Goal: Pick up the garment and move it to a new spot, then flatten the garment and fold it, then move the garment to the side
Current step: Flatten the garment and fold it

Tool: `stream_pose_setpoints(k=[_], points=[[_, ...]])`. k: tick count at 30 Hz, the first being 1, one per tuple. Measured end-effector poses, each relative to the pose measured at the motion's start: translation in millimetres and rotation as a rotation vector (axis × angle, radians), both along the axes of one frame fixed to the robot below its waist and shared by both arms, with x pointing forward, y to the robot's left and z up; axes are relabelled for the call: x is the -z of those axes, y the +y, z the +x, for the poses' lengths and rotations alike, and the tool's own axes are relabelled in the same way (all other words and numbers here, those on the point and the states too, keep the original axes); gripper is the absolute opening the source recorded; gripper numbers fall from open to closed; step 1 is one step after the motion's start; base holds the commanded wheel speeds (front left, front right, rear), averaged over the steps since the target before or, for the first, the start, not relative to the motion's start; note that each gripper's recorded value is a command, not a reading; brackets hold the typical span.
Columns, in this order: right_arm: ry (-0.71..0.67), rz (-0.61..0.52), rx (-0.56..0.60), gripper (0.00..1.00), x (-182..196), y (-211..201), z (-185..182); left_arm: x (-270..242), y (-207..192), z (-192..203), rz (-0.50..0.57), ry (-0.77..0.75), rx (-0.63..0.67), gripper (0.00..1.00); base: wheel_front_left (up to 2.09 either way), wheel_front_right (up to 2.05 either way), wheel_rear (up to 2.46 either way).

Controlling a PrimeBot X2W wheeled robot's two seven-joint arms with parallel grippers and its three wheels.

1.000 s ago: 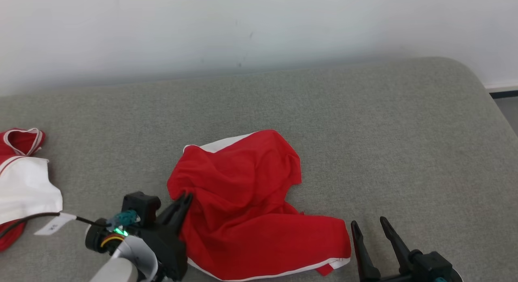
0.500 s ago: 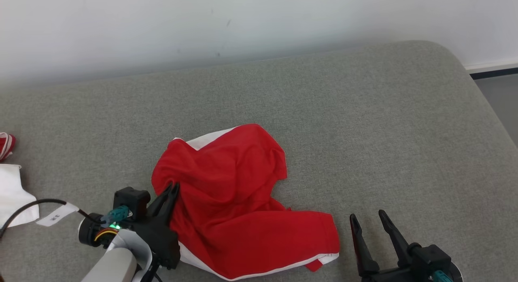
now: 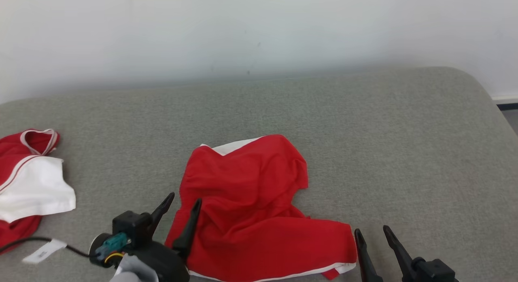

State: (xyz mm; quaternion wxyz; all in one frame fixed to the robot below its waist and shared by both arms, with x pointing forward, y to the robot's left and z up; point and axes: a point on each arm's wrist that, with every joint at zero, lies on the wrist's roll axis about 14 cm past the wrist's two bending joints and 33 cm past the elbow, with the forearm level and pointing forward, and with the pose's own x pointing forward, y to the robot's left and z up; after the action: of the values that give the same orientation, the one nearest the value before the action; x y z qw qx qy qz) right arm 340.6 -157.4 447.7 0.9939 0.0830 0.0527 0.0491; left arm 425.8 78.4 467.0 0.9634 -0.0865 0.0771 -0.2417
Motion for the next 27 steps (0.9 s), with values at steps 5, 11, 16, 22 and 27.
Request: stream_pose_setpoints(k=[5,11,16,22,27], points=[[0.003,0.002,-0.024,1.0,1,7,-1,-6,23,-15,-0.015,-0.019,-0.06,1.0,0.0,0.0,0.0],[0.007,0.003,-0.054,1.0,3,16,-1,20,49,-56,0.034,0.078,-0.101,1.0,0.0,0.0,0.0],[0.018,0.0,-0.059,1.0,6,17,1,40,61,-70,0.093,0.141,-0.095,1.0,0.0,0.0,0.0],[0.021,-0.006,-0.05,1.0,7,14,1,57,58,-75,0.137,0.184,-0.064,1.0,0.0,0.0,0.0],[0.018,-0.012,-0.034,1.0,6,9,2,54,45,-62,0.166,0.148,-0.007,1.0,0.0,0.0,0.0]])
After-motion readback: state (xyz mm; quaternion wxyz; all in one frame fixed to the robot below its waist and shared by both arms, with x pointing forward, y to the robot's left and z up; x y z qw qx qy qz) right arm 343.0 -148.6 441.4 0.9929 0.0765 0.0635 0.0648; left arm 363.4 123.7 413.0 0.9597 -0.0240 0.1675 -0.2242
